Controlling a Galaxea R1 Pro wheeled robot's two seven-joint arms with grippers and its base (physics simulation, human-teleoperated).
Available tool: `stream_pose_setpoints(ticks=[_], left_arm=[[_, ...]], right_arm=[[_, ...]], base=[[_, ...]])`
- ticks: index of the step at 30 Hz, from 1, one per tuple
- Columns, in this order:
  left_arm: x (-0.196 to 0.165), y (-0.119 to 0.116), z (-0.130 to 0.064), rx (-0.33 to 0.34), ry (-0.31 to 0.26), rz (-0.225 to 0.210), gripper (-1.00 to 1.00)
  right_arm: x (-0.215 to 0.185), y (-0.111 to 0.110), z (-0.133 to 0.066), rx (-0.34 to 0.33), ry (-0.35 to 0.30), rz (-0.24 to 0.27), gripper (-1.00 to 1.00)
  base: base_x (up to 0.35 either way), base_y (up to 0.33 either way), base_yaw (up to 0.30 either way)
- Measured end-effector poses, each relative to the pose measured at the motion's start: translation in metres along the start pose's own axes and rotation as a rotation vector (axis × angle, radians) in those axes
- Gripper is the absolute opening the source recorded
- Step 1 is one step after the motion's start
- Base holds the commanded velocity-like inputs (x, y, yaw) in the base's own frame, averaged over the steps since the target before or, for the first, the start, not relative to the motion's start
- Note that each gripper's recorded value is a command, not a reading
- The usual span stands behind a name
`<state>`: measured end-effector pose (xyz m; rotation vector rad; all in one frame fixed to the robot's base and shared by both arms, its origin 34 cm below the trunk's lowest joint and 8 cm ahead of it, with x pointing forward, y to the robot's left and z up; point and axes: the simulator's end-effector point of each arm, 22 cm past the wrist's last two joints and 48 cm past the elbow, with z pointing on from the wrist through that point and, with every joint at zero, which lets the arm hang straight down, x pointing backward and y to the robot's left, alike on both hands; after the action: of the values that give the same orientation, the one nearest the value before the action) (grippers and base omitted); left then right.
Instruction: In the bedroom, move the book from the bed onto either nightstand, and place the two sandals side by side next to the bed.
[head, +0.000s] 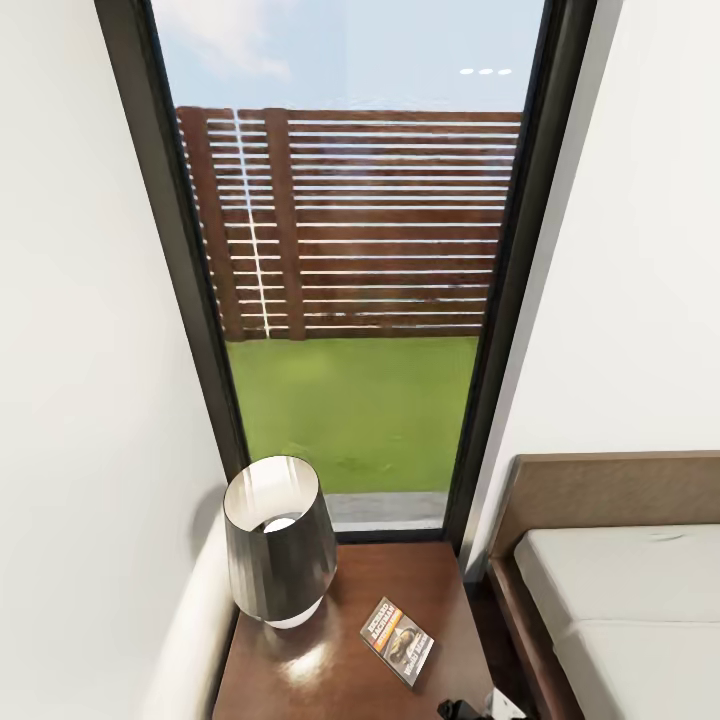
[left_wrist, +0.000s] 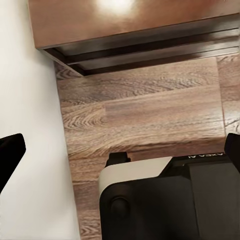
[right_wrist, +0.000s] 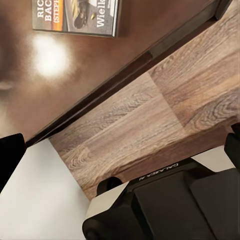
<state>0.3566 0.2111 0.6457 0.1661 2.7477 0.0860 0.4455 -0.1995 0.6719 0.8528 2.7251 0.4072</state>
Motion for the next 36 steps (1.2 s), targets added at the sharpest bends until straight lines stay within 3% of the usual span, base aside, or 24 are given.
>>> stream_pose_setpoints(ticks=[36], left_arm=[[0.012,0.002,-0.001,-0.004,0.012,0.002,1.00]], right_arm=[[0.011,-0.012,0.000,0.015,0.012,0.002,1.00]], base=[[0.000,0.000,0.000]])
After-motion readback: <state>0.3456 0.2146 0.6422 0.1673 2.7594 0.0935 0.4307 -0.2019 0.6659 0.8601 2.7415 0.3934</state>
